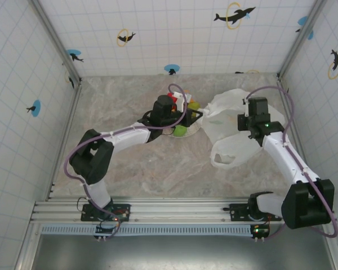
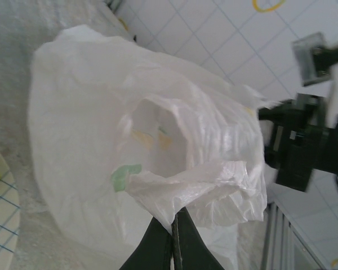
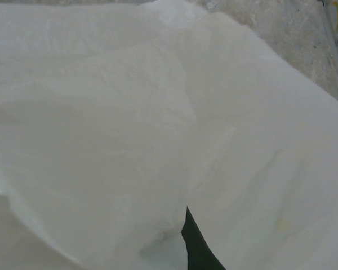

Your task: Place the fruits into the plastic bag

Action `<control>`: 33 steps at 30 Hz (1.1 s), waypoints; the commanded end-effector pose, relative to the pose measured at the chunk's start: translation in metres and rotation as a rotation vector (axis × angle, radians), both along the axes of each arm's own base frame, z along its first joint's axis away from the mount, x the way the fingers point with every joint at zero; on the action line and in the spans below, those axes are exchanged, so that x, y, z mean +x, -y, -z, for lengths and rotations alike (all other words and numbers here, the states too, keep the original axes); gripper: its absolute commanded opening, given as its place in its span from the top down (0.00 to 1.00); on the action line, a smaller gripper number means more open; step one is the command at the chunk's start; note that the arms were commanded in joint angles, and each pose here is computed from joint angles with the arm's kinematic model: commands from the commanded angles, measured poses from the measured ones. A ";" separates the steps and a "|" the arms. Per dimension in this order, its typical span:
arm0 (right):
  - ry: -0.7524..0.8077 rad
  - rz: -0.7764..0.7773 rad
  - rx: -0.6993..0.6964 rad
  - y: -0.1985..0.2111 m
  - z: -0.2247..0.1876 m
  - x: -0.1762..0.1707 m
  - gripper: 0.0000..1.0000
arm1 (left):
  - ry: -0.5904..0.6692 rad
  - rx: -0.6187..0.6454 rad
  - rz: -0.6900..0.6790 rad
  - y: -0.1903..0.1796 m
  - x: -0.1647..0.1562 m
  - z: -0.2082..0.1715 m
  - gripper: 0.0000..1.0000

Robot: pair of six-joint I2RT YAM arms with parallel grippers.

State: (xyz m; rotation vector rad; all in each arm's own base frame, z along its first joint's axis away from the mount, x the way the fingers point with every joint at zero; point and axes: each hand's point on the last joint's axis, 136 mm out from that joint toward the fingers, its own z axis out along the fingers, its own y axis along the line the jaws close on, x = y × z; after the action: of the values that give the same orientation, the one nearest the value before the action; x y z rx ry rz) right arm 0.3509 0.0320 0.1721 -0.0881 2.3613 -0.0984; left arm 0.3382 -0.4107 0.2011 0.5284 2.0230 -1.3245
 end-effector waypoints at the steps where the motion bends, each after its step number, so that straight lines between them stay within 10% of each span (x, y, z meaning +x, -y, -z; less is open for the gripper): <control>1: -0.126 0.024 0.067 0.004 0.004 -0.019 1.00 | -0.016 0.040 -0.113 -0.006 0.029 0.009 0.92; 16: -0.173 0.131 0.406 0.001 0.020 -0.003 1.00 | 0.034 0.156 -0.142 -0.048 0.009 0.015 0.20; 33: -0.187 0.048 0.410 -0.007 0.017 0.006 1.00 | -0.089 0.484 -0.355 -0.130 -0.008 0.090 0.13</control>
State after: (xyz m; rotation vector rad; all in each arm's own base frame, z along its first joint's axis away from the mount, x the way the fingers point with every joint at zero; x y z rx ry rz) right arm 0.3494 0.0349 0.1472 0.1950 2.5391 0.3497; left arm 0.3274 -0.2883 0.1325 0.2824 2.3153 -0.7672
